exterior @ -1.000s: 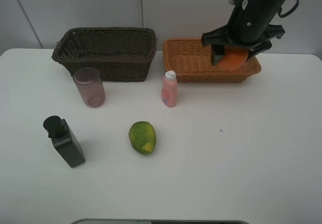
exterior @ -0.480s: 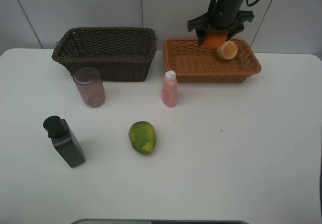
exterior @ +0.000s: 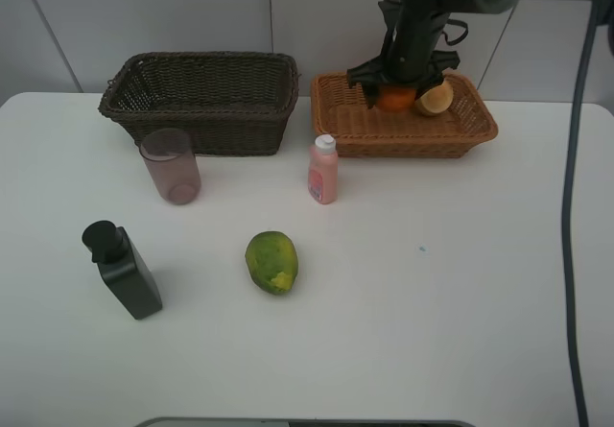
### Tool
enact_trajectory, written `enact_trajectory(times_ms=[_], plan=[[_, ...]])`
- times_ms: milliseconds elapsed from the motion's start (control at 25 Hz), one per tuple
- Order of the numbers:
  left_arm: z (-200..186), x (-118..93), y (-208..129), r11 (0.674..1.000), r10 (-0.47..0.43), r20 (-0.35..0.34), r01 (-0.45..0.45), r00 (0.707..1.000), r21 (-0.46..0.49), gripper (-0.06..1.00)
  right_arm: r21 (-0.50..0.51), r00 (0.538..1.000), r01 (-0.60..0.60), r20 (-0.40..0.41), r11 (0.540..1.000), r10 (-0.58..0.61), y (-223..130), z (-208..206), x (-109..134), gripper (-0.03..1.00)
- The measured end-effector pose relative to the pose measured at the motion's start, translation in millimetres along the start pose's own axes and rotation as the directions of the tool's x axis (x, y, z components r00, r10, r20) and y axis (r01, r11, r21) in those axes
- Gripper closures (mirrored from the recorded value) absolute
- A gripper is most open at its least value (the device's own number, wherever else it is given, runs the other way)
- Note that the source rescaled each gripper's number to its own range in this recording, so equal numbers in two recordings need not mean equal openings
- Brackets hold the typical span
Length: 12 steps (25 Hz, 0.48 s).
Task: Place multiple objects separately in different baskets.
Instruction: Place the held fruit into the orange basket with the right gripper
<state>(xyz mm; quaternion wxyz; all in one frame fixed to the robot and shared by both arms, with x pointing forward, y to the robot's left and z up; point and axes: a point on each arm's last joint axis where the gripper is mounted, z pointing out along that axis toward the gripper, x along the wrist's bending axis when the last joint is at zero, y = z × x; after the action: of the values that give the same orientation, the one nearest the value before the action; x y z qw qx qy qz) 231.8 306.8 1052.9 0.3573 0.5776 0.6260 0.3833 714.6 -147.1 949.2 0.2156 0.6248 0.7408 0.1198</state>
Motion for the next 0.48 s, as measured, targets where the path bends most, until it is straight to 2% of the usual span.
enact_trajectory(times_ms=[120, 200, 280, 480], plan=[[0.0, 0.0, 0.0, 1.000, 0.000, 0.000, 0.000, 1.000, 0.000, -0.06, -0.008, 1.000, 0.018, 0.018, 1.000, -0.018, 0.7, 0.4, -1.6, 0.32], [0.0, 0.0, 0.0, 1.000, 0.000, 0.000, 0.000, 1.000, 0.000, -0.06, -0.009, 0.999, 0.024, 0.026, 1.000, -0.024, 0.9, 0.2, -2.3, 0.19], [0.0, 0.0, 0.0, 1.000, 0.000, 0.000, 0.000, 1.000, 0.000, -0.06, -0.005, 0.999, 0.027, 0.033, 1.000, -0.027, 1.0, -0.3, -3.0, 0.12], [0.0, 0.0, 0.0, 1.000, 0.000, 0.000, 0.000, 1.000, 0.000, -0.06, 0.010, 0.998, 0.034, 0.047, 0.999, -0.034, 0.1, -0.9, -4.4, 0.08]])
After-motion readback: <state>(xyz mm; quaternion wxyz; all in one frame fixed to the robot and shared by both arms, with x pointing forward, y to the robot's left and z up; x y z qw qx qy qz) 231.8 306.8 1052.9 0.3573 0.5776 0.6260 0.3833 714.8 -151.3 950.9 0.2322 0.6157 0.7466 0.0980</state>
